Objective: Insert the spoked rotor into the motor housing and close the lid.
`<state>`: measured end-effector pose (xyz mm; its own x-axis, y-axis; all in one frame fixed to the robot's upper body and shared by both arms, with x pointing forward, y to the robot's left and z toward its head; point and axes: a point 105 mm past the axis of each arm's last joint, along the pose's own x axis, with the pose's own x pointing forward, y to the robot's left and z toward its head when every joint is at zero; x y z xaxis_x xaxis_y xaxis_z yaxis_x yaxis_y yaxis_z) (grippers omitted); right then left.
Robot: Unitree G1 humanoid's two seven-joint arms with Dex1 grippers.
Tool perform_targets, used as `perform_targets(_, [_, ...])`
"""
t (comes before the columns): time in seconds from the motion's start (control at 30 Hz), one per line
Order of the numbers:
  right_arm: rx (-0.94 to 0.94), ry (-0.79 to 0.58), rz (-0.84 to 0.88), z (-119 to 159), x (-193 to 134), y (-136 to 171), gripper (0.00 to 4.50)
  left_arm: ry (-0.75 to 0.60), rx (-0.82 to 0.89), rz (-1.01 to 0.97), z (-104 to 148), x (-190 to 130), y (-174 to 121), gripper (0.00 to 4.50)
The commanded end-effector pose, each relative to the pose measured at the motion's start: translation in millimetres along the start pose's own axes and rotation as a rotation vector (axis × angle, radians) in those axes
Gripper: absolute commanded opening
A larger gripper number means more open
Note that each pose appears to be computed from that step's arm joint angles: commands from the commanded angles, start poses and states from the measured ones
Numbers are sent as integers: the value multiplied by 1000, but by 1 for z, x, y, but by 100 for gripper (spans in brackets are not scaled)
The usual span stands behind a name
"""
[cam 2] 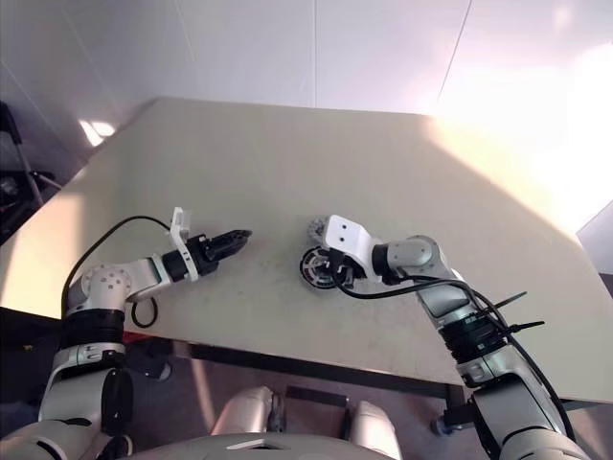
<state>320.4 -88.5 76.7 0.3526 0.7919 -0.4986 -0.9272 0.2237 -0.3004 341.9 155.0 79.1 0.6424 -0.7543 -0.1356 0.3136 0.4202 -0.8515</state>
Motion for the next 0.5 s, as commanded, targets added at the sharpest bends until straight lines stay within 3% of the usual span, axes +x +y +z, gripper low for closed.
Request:
perform_targets(0.03, [-5, 1, -40, 2, -5, -9, 138, -30, 45, -19, 13, 0, -8, 237])
perform_targets(0.23, [-147, -119, -49, 53, -38, -23, 138, -31, 41, -18, 9, 1, -5, 237])
perform_targets(0.33, [-237, -52, -13, 54, -52, -28, 138, -24, 68, -20, 8, 3, -5, 237])
perform_targets(0.43, [-409, 171, 55, 26, -63, -32, 200, 22, 152, 3, 0, 7, -3, 237])
perform_targets(0.5, [-502, 237, 117, 20, -68, -30, 266, 45, 192, 17, -4, 8, 0, 237])
